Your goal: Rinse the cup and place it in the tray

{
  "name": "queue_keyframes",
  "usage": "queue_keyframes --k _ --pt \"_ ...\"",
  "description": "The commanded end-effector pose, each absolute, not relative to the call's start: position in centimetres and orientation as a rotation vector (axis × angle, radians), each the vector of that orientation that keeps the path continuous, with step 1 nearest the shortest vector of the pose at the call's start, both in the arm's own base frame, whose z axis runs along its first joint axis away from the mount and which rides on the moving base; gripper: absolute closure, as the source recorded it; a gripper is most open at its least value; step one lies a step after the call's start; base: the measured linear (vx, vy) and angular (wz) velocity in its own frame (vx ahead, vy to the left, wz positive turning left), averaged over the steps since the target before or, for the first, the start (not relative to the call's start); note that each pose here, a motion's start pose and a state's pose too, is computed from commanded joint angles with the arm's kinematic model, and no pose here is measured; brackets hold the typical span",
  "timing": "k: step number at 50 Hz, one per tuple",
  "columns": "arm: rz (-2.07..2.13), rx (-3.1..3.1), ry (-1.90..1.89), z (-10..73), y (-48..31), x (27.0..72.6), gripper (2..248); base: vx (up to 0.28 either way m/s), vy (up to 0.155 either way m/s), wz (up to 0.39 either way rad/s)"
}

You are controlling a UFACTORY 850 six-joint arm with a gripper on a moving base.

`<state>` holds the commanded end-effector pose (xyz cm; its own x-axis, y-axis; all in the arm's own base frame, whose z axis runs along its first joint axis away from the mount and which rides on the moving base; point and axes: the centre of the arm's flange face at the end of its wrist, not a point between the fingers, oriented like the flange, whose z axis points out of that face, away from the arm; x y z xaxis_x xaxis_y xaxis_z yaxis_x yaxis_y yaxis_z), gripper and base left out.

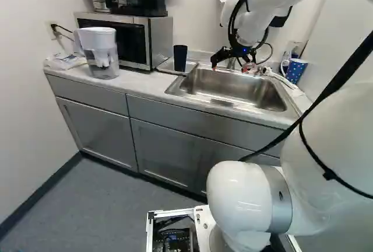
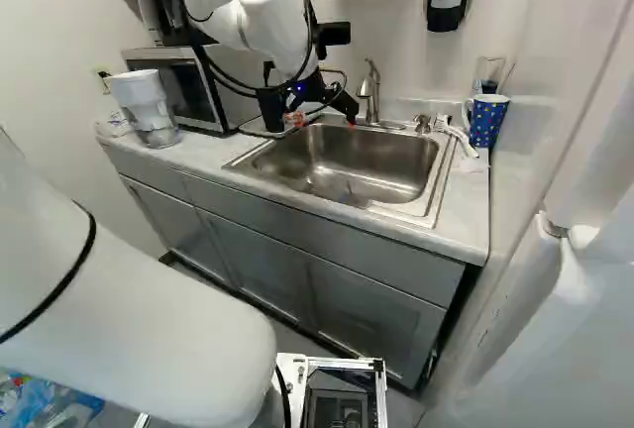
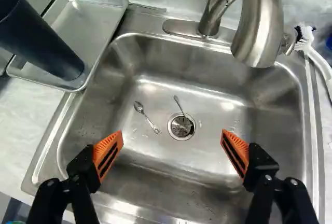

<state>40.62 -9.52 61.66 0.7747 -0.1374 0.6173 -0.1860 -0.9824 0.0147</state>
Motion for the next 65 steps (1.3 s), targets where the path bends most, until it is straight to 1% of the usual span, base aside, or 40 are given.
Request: queue_keyframes --k 65 --pt "0.996 2.889 -0.264 61.66 -9.52 40.62 3 -0.002 0.001 0.000"
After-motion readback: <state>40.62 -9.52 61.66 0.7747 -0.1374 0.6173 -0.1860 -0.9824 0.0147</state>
